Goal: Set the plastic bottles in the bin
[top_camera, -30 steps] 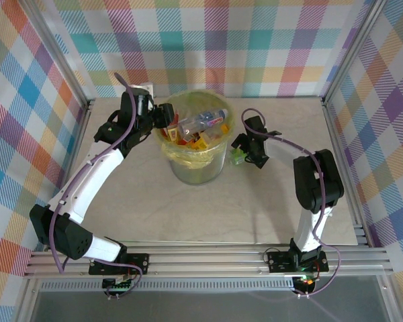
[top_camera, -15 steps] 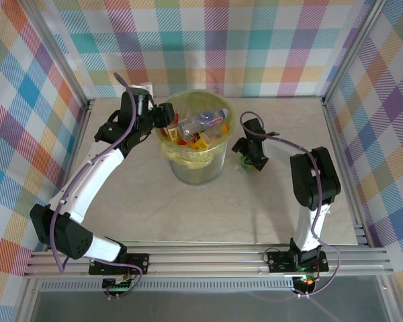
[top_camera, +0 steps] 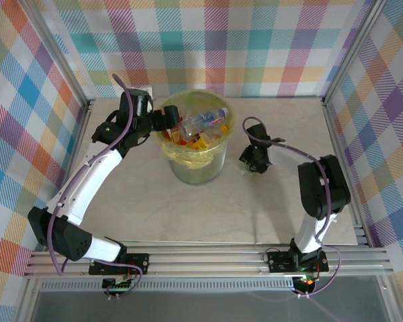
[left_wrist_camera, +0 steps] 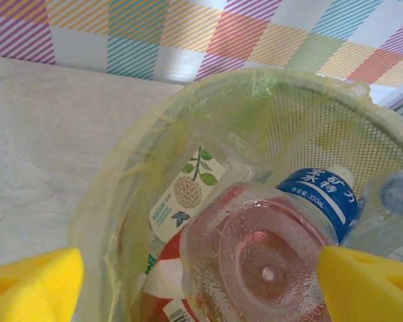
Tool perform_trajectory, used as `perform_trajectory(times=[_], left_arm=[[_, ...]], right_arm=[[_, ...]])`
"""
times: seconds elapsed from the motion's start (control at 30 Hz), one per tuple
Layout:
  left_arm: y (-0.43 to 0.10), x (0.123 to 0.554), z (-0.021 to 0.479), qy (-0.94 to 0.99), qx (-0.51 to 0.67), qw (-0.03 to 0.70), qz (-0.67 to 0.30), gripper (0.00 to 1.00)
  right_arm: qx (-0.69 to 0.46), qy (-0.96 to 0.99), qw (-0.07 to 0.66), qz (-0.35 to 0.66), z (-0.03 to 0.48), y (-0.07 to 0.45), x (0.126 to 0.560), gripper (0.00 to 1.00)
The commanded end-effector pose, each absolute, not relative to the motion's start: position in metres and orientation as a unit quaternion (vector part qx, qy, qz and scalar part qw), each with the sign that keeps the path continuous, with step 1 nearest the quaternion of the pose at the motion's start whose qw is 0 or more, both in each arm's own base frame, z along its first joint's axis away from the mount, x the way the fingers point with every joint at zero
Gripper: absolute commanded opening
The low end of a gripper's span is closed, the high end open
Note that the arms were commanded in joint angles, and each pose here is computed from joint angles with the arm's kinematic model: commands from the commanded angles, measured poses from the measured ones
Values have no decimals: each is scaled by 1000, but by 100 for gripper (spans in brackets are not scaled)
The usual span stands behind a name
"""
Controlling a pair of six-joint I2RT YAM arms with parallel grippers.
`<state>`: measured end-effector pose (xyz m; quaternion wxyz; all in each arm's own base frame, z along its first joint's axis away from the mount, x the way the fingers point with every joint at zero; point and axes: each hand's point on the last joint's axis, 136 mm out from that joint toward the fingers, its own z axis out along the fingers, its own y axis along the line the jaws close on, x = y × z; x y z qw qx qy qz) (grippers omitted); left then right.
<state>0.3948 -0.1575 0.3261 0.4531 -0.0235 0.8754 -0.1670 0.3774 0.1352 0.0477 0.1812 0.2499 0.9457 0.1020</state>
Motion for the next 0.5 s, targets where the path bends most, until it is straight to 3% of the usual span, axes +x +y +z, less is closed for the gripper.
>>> perform_trajectory(times=[0.0,0.47], left_arm=[[-150,378,318,894,-19,422,-151,93],[-134,368,355,871,-33,469,-141,98]], right_arm=[[212,949,206,112,70,134,369,54],[89,901,359,227,200,145,336,54]])
